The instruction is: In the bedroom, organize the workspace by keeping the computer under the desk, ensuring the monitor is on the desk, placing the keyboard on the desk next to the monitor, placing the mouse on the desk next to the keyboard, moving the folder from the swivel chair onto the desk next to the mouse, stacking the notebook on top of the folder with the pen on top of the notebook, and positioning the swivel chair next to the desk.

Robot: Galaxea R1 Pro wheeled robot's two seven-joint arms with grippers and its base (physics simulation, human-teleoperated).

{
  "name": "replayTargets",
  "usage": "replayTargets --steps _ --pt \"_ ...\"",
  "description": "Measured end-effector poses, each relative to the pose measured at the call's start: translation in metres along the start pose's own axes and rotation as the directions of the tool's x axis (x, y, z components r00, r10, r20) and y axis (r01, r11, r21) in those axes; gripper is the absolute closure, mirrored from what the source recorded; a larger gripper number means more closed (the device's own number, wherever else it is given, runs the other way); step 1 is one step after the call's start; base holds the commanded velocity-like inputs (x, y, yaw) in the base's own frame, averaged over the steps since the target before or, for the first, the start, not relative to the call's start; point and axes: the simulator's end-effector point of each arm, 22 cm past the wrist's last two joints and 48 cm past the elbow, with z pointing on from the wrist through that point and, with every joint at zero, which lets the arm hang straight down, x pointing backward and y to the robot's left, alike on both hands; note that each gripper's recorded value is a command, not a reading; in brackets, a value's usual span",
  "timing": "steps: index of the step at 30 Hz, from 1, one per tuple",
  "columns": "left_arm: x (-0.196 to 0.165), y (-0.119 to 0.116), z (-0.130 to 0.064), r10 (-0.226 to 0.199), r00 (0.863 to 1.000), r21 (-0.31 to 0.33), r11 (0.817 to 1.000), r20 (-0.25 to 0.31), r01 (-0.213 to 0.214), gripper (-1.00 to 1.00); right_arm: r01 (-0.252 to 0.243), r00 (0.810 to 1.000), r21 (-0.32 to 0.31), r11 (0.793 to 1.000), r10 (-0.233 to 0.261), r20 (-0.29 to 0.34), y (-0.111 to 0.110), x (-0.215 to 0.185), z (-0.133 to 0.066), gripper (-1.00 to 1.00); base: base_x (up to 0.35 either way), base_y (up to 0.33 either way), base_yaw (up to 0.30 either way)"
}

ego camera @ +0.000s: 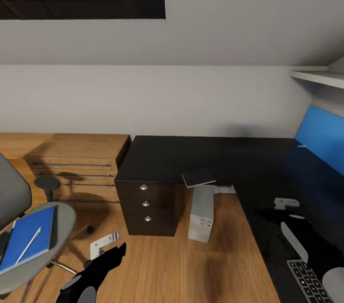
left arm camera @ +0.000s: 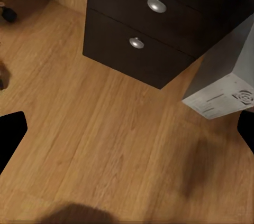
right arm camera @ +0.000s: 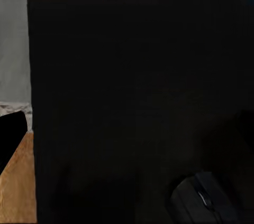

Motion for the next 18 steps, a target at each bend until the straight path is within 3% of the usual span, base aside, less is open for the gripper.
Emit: replayTargets --steps 2,5,6,8,13,18 --pt "0.003 0.001 0.001 0.001 1.000 -0.004 1.000 -0.006 -0.001 -1.00 -0.012 1.000 -0.031 0.999 0.012 0.006 0.022 -0.002 -0.001 -1.00 0.000 0.000 0.000" --pt "0.028 0.011 0.010 0.013 0.998 -0.029 0.999 -0.061 -0.015 -1.00 -0.044 0.999 -0.100 0.994 0.044 0.001 0.081 0.003 -0.005 -1.00 0.000 0.000 0.002" --pt "0.040 0.017 0.014 0.018 0.996 -0.043 0.999 -0.088 -0.021 -1.00 -0.057 0.998 -0.104 0.993 0.057 -0.004 0.102 0.007 -0.008 -1.00 0.000 0.000 0.014" --pt "0.056 0.025 0.018 0.023 0.992 -0.060 0.998 -0.120 -0.030 -1.00 -0.071 0.997 -0.088 0.994 0.070 -0.012 0.119 0.011 -0.011 -1.00 0.000 0.000 0.098" --pt "0.120 0.060 0.028 0.040 0.965 -0.130 0.989 -0.259 -0.076 -1.00 -0.120 0.992 -0.022 0.993 0.120 -0.028 0.166 0.023 -0.024 -1.00 0.000 0.000 0.212" --pt "0.167 0.093 0.028 0.067 0.931 -0.187 0.972 -0.358 -0.142 -1.00 -0.140 0.988 -0.018 0.990 0.139 -0.070 0.212 0.060 -0.034 -1.00 0.000 0.000 0.267"
